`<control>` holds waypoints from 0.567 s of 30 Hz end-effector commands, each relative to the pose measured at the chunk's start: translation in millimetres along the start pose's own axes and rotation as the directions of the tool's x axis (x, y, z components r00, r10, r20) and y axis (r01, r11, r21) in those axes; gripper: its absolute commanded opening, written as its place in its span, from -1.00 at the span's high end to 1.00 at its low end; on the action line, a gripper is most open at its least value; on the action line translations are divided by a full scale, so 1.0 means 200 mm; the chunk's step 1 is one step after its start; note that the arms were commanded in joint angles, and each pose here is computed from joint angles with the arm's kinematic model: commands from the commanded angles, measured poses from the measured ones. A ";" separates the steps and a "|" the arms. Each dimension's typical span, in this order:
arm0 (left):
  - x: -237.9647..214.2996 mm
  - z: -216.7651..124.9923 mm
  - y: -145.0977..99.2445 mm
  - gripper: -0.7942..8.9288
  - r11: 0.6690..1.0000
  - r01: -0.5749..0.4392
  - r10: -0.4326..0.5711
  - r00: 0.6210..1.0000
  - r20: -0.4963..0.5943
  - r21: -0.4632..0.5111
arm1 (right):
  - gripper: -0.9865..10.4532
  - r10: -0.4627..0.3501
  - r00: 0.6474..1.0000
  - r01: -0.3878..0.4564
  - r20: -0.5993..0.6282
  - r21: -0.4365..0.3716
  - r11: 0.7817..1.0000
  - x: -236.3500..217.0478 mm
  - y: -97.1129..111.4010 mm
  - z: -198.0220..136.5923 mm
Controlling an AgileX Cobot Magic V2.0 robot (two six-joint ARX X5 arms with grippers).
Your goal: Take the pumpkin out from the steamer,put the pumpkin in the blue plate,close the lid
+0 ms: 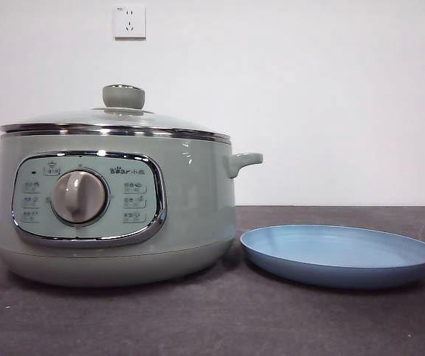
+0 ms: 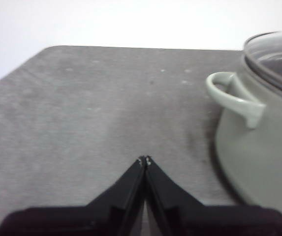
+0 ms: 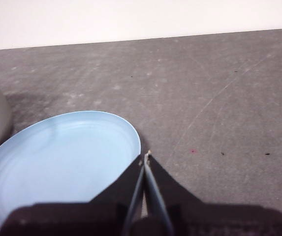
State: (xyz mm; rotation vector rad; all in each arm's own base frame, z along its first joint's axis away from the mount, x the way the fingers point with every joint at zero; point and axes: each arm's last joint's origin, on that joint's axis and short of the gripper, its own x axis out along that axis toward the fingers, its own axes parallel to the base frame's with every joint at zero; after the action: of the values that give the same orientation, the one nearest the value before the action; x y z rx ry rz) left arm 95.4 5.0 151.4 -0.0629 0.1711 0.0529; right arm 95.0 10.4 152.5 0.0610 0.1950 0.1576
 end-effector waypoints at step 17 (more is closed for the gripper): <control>-0.01 0.00 -0.04 0.85 0.903 0.259 -0.280 0.960 -0.011 -0.343 | 0.85 0.024 0.996 0.009 -0.081 0.391 0.920 -0.02 0.01 -0.01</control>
State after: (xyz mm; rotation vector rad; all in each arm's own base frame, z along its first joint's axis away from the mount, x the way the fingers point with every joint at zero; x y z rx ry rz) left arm 94.8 -3.0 153.3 -0.3991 0.1979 -0.1973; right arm 92.0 10.9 152.7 0.4277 0.2894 0.1319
